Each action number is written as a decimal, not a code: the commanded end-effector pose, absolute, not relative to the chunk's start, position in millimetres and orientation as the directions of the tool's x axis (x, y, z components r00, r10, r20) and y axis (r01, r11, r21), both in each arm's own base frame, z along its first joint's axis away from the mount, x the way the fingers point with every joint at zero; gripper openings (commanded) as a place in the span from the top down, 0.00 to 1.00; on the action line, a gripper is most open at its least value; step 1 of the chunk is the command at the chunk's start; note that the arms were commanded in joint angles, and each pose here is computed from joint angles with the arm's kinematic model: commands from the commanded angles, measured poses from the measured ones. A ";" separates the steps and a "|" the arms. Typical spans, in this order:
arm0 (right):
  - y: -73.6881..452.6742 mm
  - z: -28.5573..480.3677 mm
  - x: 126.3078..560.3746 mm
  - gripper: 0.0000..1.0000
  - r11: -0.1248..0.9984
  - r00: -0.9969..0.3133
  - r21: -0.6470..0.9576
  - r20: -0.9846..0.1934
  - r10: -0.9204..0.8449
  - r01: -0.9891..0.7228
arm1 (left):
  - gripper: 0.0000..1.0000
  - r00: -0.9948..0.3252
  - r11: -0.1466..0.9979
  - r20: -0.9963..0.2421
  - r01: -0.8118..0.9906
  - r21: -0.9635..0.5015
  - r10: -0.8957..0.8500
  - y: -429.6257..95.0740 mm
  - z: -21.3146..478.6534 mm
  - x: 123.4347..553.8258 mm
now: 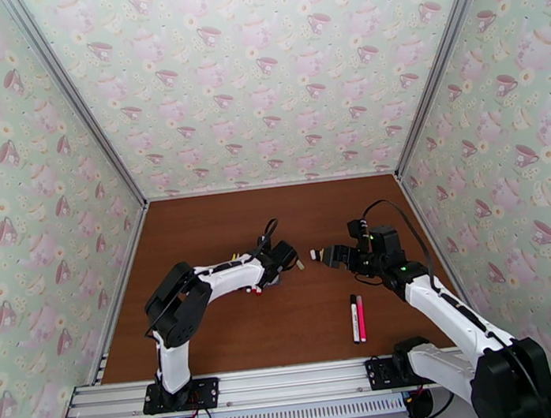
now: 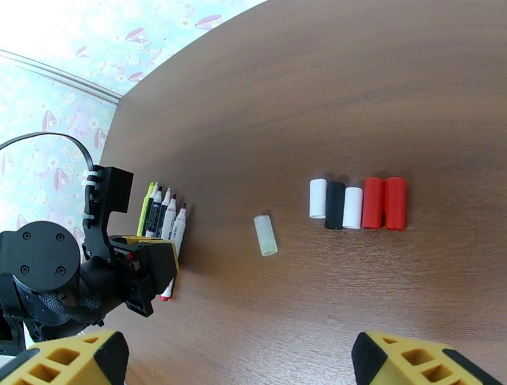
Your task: Open the pen caps
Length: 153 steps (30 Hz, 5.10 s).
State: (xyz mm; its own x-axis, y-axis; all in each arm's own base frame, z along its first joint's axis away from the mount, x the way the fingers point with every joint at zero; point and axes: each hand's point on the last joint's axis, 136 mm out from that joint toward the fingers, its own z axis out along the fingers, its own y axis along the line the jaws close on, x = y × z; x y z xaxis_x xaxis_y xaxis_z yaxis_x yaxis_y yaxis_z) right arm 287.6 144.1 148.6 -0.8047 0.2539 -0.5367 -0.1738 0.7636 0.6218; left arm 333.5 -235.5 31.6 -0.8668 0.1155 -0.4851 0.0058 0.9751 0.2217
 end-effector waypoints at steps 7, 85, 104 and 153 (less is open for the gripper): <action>136.2 144.8 287.0 0.00 0.794 -0.808 0.596 -0.524 0.268 -0.123 | 0.73 -0.854 0.984 -0.515 -0.026 0.176 0.070 -234.2 48.4 341.4; 97.0 14.9 222.1 0.68 0.968 -0.963 0.168 -0.165 0.214 0.186 | 0.00 -0.752 0.672 -0.655 0.449 -0.589 -0.072 -324.8 163.5 265.4; 122.0 38.3 240.2 0.79 0.963 -0.946 0.229 -0.254 0.201 0.143 | 0.00 -0.776 0.656 -0.623 0.422 -0.626 -0.095 -325.6 155.0 257.9; 227.1 178.1 288.0 0.88 0.763 -0.801 0.645 -0.433 0.412 0.044 | 0.53 -0.825 0.618 -0.565 0.456 -0.641 0.022 -394.2 133.3 232.4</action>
